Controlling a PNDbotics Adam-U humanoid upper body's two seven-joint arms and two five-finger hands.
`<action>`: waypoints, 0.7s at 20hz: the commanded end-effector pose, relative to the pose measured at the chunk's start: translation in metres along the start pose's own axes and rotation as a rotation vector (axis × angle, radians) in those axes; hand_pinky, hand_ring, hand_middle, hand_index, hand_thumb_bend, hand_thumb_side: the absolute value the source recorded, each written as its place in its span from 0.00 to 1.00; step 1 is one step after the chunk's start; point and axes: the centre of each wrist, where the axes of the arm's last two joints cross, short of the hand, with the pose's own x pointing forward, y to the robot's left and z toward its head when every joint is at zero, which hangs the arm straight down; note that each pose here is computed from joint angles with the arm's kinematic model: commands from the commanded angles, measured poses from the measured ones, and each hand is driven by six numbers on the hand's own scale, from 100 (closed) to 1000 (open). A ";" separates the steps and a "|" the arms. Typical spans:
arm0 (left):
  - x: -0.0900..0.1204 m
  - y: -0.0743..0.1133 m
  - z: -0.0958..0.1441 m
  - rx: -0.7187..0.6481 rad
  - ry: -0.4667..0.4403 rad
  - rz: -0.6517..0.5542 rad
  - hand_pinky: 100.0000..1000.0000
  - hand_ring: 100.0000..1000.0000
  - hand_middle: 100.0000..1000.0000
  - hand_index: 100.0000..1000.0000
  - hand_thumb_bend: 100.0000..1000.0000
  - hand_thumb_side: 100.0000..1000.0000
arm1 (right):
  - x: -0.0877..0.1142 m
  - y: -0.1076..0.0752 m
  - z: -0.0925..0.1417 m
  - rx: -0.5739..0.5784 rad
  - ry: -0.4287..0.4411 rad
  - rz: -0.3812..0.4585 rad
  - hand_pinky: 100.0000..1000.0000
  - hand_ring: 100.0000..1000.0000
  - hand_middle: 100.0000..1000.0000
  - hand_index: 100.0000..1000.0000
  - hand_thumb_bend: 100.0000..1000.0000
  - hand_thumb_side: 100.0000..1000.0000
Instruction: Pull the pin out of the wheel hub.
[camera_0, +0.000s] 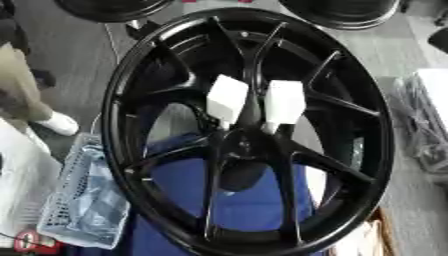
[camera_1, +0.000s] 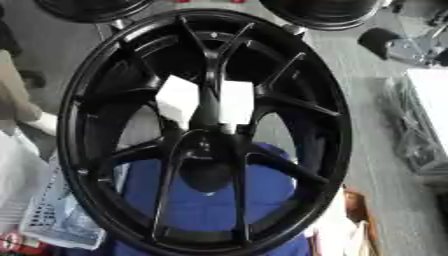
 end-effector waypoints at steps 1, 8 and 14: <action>0.009 0.002 -0.003 -0.019 -0.030 -0.016 0.81 0.65 0.62 0.69 0.08 0.57 | 0.009 -0.006 -0.004 0.034 -0.029 0.037 0.82 0.83 0.79 0.84 0.18 0.36; 0.008 0.001 -0.002 -0.023 -0.025 -0.013 0.81 0.65 0.62 0.69 0.07 0.58 | 0.021 -0.004 -0.022 0.045 -0.088 0.016 0.81 0.82 0.78 0.83 0.20 0.36; 0.007 -0.001 -0.002 -0.030 -0.018 -0.007 0.81 0.65 0.62 0.69 0.07 0.58 | 0.029 0.001 -0.034 0.004 -0.105 -0.013 0.80 0.82 0.78 0.83 0.22 0.35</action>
